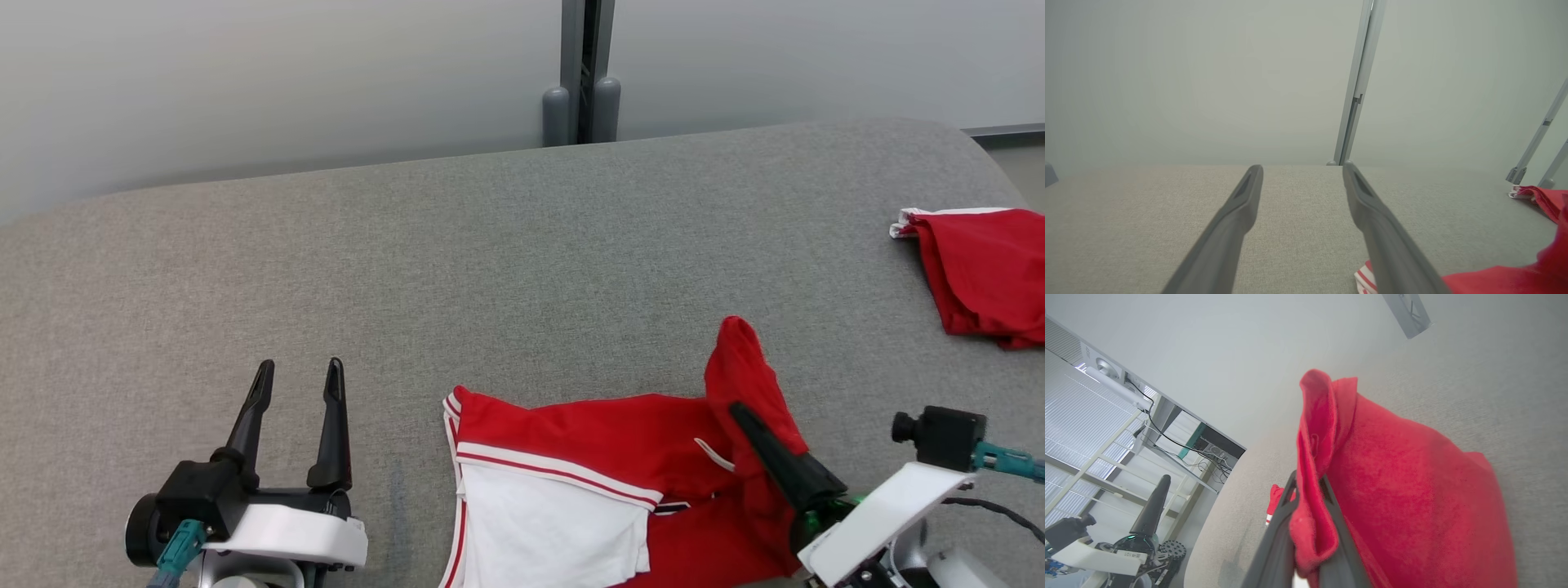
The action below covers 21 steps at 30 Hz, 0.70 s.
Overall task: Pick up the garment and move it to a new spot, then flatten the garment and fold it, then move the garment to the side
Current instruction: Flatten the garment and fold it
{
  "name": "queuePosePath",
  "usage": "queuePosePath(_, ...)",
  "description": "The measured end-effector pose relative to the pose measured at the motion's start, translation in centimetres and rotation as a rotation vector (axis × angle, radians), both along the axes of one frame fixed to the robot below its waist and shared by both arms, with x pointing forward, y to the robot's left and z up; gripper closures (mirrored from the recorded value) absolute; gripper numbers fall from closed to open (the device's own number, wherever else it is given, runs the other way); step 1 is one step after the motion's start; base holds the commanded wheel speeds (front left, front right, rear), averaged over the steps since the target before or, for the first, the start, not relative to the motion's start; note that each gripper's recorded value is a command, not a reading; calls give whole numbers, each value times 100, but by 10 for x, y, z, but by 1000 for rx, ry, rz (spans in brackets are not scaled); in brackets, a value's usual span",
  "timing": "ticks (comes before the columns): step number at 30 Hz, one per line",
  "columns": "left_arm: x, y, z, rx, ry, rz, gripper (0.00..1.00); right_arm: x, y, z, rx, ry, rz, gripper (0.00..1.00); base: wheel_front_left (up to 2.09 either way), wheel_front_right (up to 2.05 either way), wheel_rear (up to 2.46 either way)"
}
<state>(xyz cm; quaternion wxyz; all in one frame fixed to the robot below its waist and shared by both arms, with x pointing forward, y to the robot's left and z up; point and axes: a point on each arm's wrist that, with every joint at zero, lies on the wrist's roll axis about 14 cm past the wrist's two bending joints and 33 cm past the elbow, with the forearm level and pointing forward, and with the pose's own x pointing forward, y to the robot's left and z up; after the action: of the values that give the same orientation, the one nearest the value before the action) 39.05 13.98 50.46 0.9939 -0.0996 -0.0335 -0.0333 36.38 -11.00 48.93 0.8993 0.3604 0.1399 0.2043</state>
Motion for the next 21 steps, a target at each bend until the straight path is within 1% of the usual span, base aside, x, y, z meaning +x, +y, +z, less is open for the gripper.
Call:
queuePosePath(6,-2,9,3,2,-7,27,0,-5,52,19,166,20,107,100,0,0,0)
queuePosePath(8,-3,12,3,2,-7,36,0,-8,68,20,195,36,142,100,0,0,0)
queuePosePath(12,-6,19,2,-1,-4,55,0,-14,94,11,200,76,205,100,0,0,0)
queuePosePath(15,-9,25,2,-5,-2,75,0,-16,109,6,214,101,226,100,0,0,0)
queuePosePath(21,-14,35,-2,-15,11,112,0,-16,130,-11,197,147,259,100,0,0,0)
